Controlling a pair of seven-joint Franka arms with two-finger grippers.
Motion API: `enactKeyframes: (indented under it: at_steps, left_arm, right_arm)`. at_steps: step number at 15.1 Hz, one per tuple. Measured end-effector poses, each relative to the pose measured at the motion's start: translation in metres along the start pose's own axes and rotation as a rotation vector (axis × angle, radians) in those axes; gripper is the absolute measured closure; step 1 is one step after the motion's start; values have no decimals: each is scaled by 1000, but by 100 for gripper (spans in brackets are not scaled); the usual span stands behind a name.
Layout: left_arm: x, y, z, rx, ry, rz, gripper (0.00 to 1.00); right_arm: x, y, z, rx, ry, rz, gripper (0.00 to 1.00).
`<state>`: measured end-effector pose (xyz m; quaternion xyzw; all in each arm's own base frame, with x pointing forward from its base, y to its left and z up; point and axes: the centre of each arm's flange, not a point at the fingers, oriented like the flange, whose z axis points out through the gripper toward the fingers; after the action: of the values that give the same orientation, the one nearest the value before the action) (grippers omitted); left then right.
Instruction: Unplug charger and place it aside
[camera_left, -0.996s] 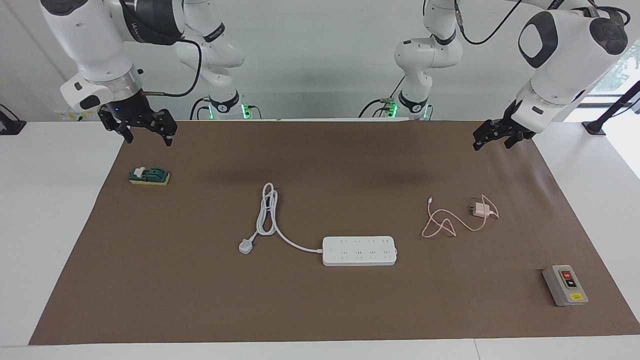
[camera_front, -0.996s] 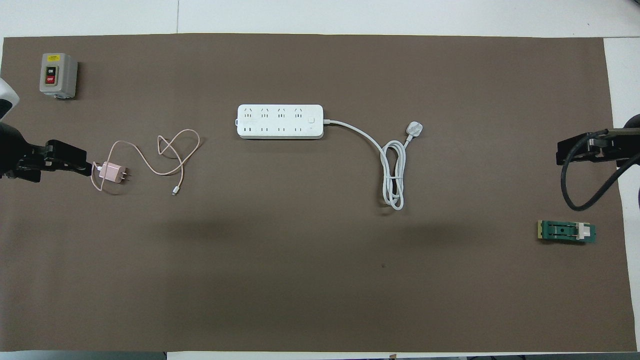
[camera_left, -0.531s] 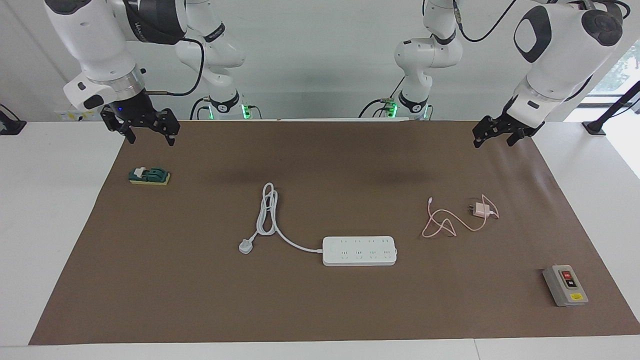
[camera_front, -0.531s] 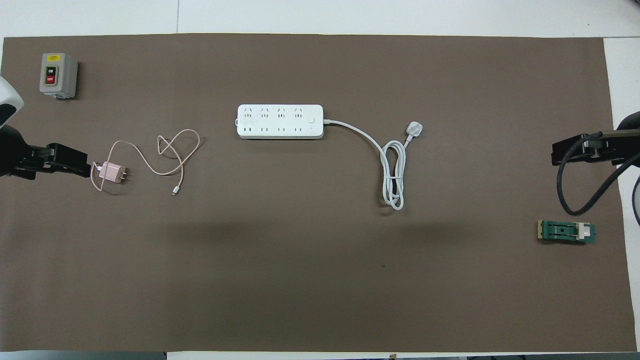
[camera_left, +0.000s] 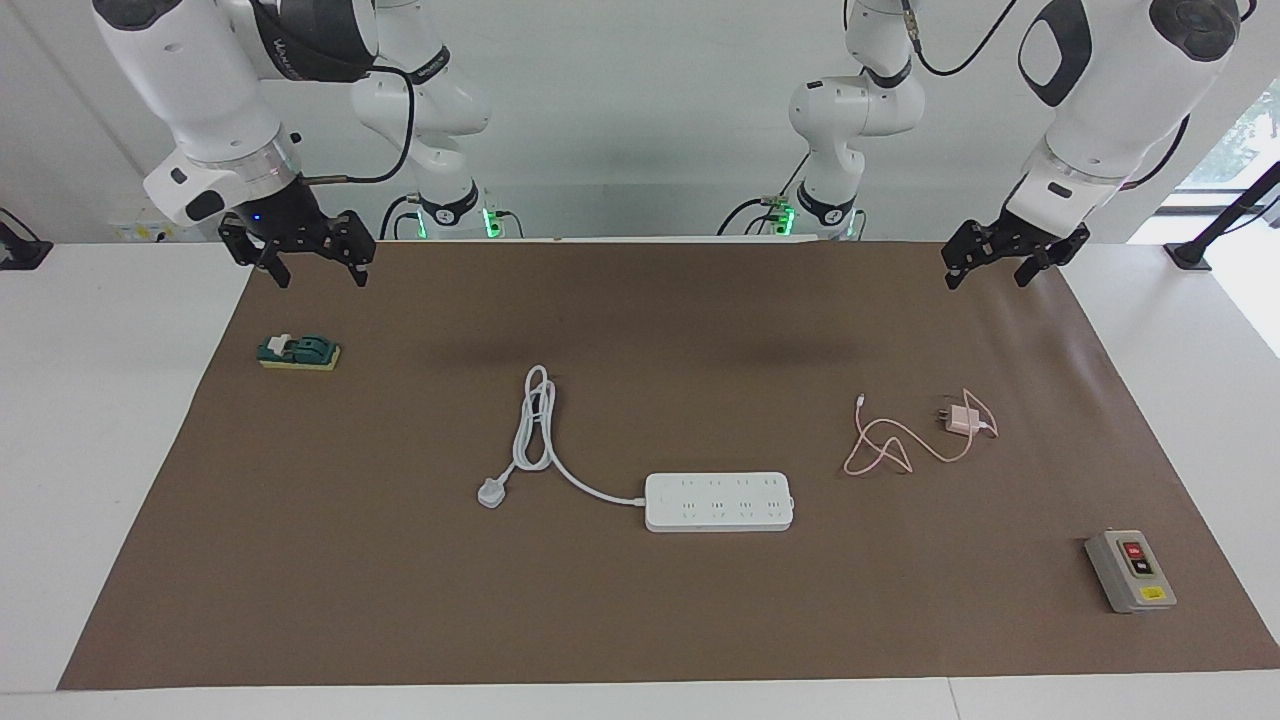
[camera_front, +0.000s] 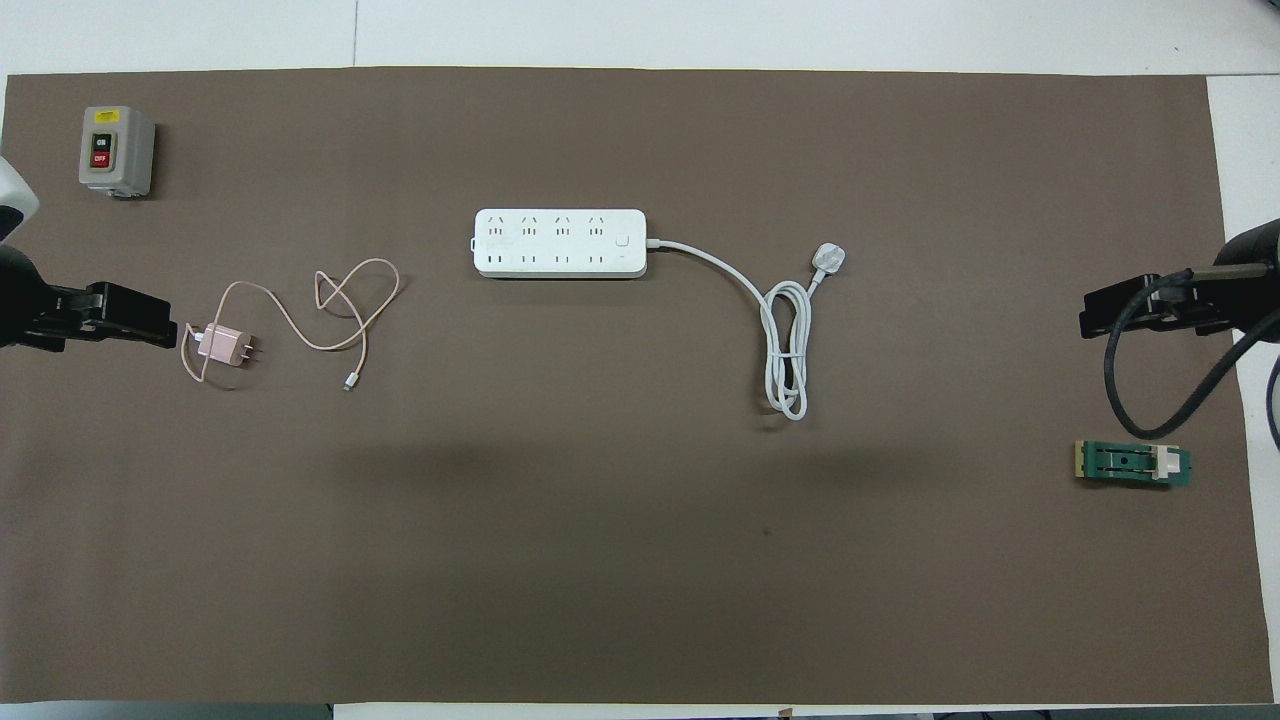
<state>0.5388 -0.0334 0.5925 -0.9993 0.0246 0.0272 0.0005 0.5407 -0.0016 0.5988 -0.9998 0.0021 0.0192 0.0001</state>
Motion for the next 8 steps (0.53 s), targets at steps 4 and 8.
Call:
enactKeyframes:
  at_steps: [4, 8]
  left_arm:
    - [0, 0, 0, 0, 0, 0, 0]
    - [0, 0, 1, 0, -2, 0, 0]
  right_arm:
    - [0, -6, 0, 2, -1, -9, 0]
    - [-2, -6, 2, 2, -23, -9, 0]
